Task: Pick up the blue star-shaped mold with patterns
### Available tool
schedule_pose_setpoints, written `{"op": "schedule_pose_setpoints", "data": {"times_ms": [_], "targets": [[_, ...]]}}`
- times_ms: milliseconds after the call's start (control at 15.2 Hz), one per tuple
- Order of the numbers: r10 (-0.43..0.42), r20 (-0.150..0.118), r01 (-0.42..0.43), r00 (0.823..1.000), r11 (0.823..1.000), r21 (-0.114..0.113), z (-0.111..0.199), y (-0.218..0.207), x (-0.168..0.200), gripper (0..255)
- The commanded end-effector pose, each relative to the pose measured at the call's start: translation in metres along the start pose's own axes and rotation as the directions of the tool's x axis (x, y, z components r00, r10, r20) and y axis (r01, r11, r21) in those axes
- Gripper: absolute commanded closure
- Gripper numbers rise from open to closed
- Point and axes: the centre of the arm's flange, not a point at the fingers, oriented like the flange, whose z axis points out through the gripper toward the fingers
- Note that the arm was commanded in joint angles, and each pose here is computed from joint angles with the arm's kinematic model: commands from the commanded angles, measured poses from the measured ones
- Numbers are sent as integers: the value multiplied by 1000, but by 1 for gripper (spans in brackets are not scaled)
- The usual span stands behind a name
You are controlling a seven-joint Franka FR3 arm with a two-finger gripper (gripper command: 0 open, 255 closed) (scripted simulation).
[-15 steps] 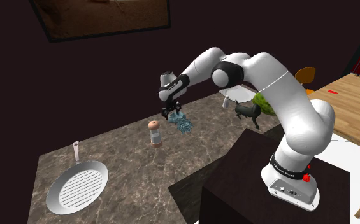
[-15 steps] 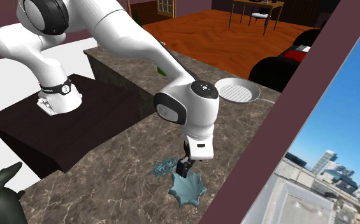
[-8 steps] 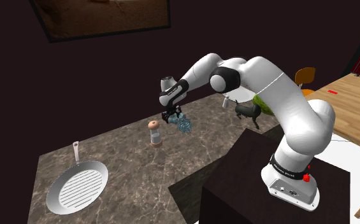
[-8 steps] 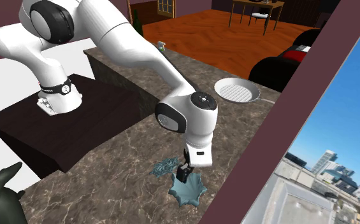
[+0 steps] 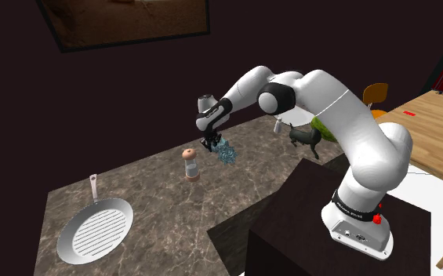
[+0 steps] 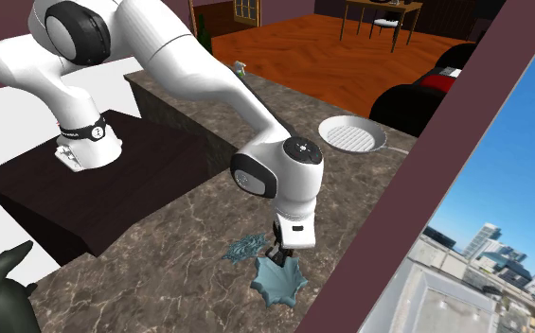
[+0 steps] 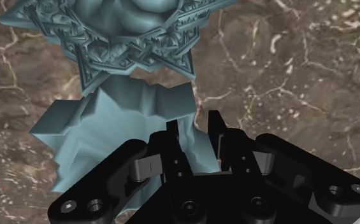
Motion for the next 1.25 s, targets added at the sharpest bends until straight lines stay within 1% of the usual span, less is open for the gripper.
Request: {"op": "schedule_pose_setpoints", "data": {"times_ms": [0,66,1056,1188], "targets": [[0,0,0,1000,1000,0,0,0,0,255],[0,0,0,1000,1000,0,0,0,0,255],[0,0,0,1000,1000,0,-79,3,-2,255],[0,0,0,1000,1000,0,-80,4,-2,255]]}}
